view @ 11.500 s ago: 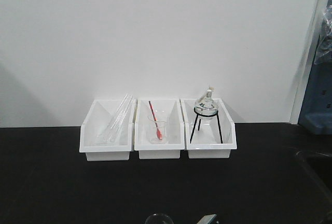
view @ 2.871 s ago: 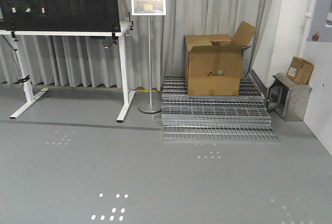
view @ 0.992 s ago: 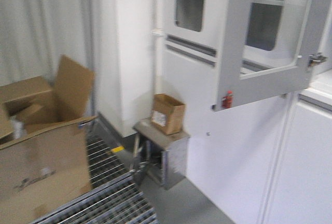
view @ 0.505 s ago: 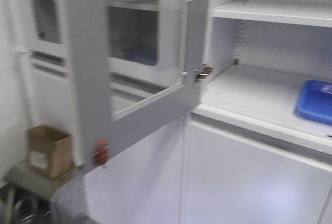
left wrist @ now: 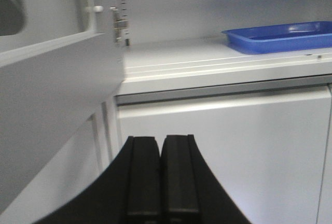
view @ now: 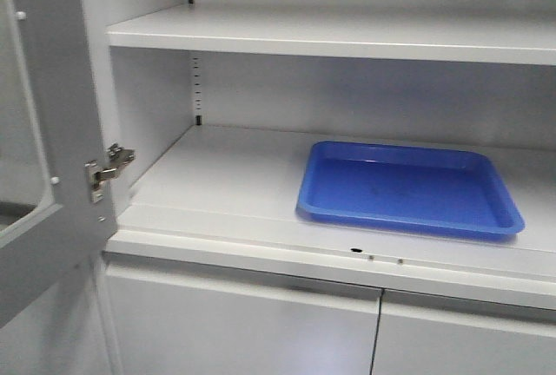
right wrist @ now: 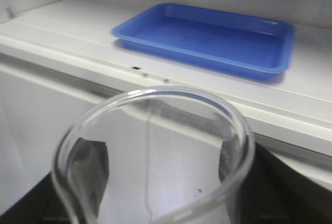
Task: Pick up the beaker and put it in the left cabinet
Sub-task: 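Turn the base toward the open white cabinet with the blue tray, then approach the cabinet shelf, holding the beaker above the blue tray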
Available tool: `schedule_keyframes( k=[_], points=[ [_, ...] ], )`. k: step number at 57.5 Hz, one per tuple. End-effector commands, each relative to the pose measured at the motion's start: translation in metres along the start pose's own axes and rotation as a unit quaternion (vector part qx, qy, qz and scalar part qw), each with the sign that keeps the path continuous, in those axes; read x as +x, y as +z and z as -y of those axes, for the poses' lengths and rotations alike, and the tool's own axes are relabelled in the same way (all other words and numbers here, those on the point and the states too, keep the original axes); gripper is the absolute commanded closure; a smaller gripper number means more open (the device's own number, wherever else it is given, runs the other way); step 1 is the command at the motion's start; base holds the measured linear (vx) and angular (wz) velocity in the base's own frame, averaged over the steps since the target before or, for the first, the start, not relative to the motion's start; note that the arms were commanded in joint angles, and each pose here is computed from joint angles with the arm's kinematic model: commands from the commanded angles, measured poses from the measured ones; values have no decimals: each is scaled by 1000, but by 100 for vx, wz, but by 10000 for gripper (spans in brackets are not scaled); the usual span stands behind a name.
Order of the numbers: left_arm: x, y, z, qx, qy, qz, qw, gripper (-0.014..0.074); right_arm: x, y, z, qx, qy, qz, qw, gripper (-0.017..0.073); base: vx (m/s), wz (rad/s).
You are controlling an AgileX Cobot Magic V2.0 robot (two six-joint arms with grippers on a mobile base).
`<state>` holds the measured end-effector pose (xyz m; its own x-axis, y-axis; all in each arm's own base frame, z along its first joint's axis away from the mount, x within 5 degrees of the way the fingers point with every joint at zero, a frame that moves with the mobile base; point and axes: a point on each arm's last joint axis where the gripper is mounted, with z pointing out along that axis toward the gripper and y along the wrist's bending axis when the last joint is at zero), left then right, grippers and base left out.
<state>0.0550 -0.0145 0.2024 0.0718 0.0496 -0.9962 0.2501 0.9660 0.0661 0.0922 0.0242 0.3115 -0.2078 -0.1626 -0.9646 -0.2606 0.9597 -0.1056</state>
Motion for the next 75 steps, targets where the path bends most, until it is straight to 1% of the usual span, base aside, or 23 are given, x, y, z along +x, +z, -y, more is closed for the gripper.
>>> schedule_keyframes(
  k=[1,14,50,75],
  points=[
    [-3,-1,0,-2,-6,43,999,592,-15,-2,-1,-9,-13,45,999,564,26,-50],
    [-3,-1,0,-2,-6,43,999,592,-15,-2,-1,-9,-13,45,999,564,26,-33],
    [-3,-1,0,-2,-6,43,999,592,-15,-2,-1,-9,-13,45,999,564,27,-10],
    [-3,-1,0,-2,-6,43,999,592,-15,-2,-1,-9,-13,45,999,564,16,-22]
  ],
)
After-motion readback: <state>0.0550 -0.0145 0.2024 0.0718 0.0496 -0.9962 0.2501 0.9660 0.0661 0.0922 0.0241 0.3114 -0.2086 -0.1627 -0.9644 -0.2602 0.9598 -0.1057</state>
